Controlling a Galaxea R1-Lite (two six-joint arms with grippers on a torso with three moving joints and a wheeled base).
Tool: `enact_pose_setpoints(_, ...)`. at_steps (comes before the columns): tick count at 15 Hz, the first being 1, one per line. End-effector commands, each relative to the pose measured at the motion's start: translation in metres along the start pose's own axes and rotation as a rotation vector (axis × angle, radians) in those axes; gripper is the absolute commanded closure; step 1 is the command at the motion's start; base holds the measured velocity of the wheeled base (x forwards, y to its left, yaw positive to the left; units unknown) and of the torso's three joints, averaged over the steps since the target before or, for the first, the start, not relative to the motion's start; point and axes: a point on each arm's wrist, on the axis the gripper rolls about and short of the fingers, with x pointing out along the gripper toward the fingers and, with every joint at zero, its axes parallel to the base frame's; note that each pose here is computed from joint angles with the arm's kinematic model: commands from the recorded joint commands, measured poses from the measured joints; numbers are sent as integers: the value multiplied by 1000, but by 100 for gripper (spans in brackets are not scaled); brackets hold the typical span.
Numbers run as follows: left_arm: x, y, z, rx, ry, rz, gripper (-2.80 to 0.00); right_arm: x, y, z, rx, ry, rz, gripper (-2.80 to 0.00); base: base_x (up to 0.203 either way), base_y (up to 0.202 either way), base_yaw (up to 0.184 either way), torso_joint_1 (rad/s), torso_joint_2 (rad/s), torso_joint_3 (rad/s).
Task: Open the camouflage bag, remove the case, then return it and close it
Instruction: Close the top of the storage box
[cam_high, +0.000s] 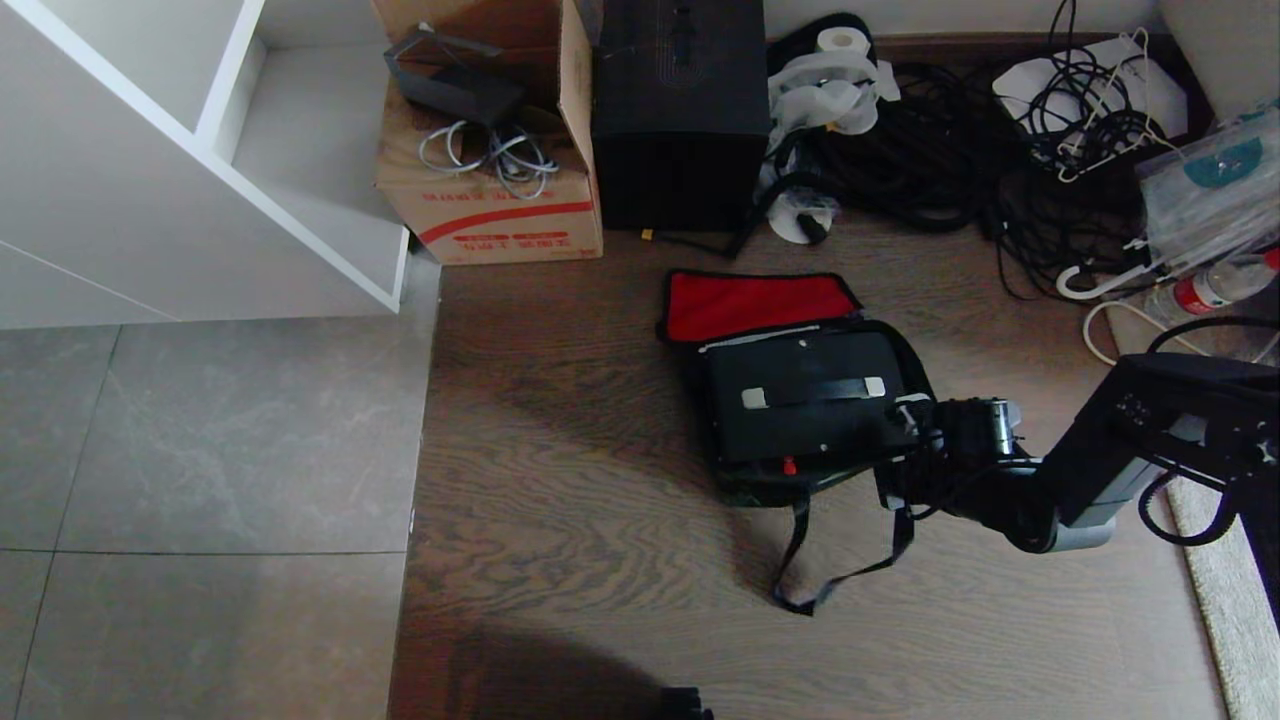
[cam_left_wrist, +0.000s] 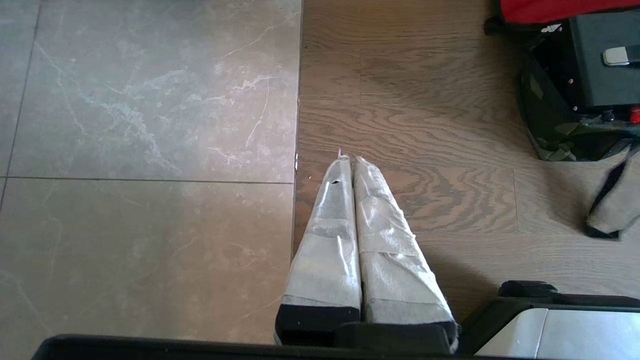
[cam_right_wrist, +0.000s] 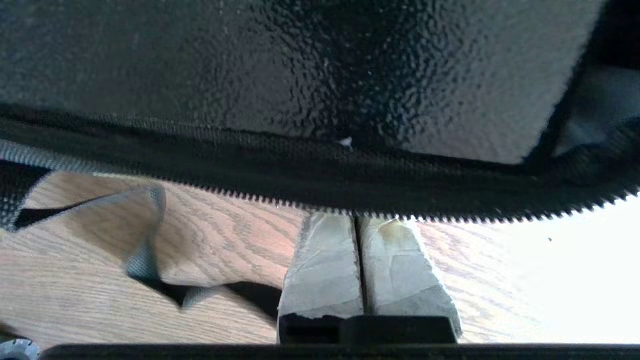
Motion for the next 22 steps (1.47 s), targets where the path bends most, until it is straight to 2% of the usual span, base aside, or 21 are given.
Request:
enact_pose_setpoints(1, 1, 0, -3, -1, 10, 0, 0, -10, 0, 6, -2, -19, -1, 0, 0, 0, 0, 0, 0, 0)
enact_pose_setpoints(3, 1, 0, -3, 0, 10, -1, 0, -24, -1, 13, -8, -28, 4, 0, 0, 0, 0, 0, 0, 0)
enact_pose_setpoints(5, 1, 0, -3, 0, 10, 0, 0, -46, -3, 21, -57, -33, 4, 0, 0, 0, 0, 0, 0, 0)
enact_pose_setpoints(7, 1, 0, -3, -2, 10, 0, 0, -70, -5, 21, -117, 4, 27, 0, 0, 0, 0, 0, 0, 0)
enact_pose_setpoints(9, 1, 0, -3, -2, 10, 0, 0, -89, -11, 15, -133, 63, 65, 0, 0, 0, 0, 0, 0, 0)
enact_pose_setpoints(14, 1, 0, -2, 0, 8, -1, 0, -102, -45, 6, -274, 94, 114, 0, 0, 0, 0, 0, 0, 0)
enact_pose_setpoints(17, 1, 0, -2, 0, 8, 0, 0, -93, -53, 3, -272, 93, 119, 0, 0, 0, 0, 0, 0, 0)
enact_pose_setpoints(19, 1, 0, -2, 0, 8, 0, 0, -93, -53, 10, -259, 73, 120, 0, 0, 0, 0, 0, 0, 0)
enact_pose_setpoints(20, 1, 0, -2, -1, 8, -1, 0, -94, -49, 13, -237, 55, 148, 0, 0, 0, 0, 0, 0, 0)
enact_pose_setpoints(22, 1, 0, -2, 0, 8, -1, 0, -97, -30, 23, -122, 27, 219, 0, 0, 0, 0, 0, 0, 0)
